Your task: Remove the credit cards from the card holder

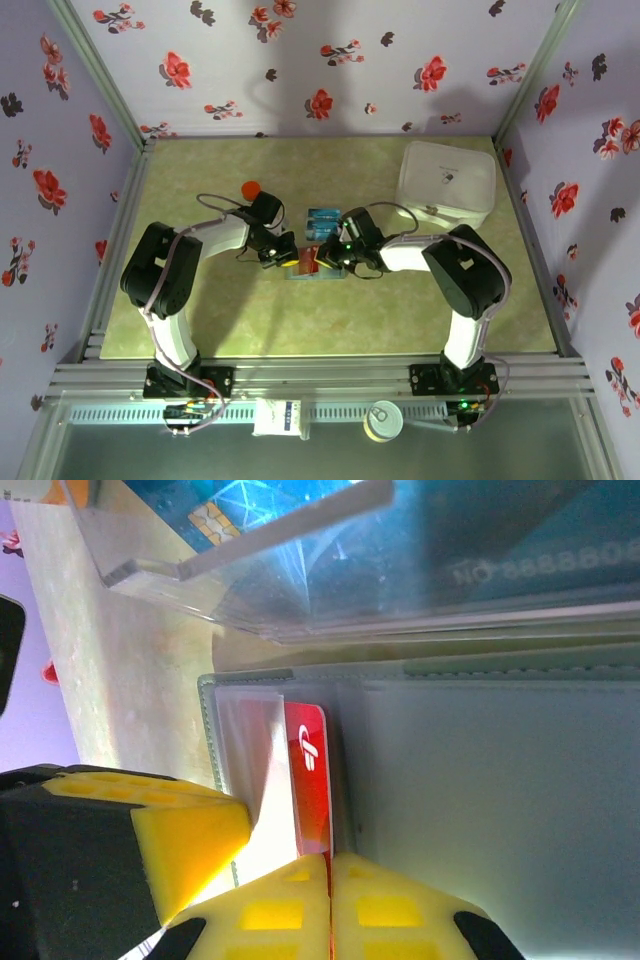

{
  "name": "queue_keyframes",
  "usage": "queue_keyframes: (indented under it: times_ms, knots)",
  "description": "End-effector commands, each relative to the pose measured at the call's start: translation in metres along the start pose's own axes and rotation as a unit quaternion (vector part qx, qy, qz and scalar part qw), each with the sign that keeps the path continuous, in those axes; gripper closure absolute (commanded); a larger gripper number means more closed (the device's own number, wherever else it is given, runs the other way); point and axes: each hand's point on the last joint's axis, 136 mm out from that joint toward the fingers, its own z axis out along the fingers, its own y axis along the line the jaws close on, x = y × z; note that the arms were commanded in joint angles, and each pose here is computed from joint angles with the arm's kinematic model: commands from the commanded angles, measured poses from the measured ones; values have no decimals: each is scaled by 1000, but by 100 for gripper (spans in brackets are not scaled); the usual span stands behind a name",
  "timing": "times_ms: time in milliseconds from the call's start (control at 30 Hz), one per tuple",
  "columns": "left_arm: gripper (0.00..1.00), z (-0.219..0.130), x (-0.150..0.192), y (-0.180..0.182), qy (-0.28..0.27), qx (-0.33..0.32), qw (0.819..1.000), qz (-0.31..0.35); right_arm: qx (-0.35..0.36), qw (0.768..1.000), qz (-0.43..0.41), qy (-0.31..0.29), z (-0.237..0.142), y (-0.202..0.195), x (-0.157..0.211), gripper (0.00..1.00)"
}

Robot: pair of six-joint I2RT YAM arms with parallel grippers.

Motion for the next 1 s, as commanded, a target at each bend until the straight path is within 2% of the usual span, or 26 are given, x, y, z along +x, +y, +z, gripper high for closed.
queue_keyframes:
  times_ms: [0, 333, 967]
  knots:
    - [100, 7, 6, 10, 20, -23, 1000, -2, 27, 1000, 4, -6, -9, -16, 2, 92]
    - [100, 8, 8, 10, 21, -19, 1000, -3, 82, 996, -22, -18, -30, -27, 3, 92]
    - [100, 8, 10, 7, 22, -11, 1000, -3, 155, 984, -83, -26, -44, -12, -4, 93]
